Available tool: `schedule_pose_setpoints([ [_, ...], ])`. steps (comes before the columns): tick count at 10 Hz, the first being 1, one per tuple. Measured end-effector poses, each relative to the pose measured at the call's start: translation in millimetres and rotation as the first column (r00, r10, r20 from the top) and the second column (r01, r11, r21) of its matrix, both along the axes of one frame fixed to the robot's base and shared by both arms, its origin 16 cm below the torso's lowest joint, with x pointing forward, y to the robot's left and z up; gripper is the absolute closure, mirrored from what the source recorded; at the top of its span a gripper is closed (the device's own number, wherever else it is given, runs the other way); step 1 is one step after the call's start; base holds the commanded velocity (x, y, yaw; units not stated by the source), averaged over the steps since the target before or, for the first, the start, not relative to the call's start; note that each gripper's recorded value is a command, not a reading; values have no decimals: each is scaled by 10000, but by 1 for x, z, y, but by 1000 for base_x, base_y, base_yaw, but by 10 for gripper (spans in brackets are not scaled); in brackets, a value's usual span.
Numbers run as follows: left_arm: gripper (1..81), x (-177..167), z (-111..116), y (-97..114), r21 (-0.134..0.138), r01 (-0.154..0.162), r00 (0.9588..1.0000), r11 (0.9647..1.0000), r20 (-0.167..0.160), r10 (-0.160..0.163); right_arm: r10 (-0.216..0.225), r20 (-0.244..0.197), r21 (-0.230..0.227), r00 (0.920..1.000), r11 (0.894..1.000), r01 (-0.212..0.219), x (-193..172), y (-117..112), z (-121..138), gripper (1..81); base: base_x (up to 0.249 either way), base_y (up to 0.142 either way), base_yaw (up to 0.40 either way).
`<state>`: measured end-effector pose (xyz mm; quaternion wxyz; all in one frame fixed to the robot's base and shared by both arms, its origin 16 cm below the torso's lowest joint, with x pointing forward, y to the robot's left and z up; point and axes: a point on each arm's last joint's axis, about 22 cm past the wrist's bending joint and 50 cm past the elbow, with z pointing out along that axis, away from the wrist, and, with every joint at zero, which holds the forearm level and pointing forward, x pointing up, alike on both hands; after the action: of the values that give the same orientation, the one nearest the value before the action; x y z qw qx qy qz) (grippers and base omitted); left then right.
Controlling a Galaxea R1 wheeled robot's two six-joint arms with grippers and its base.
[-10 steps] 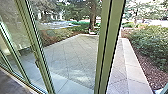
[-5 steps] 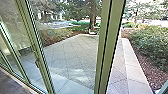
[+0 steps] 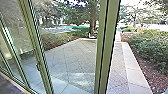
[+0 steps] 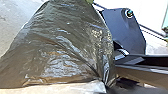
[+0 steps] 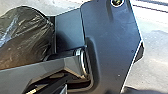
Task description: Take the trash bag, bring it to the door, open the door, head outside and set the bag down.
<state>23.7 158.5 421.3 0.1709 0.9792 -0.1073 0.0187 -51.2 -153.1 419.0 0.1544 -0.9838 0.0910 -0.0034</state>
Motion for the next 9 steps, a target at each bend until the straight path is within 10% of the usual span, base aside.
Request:
schedule_pose_setpoints([
  [9,811,-2,0,0,1,27,10000,10000,-3,-27,0,-71,37,10000,10000,0,-10,2,0,10,0,0,0],
])
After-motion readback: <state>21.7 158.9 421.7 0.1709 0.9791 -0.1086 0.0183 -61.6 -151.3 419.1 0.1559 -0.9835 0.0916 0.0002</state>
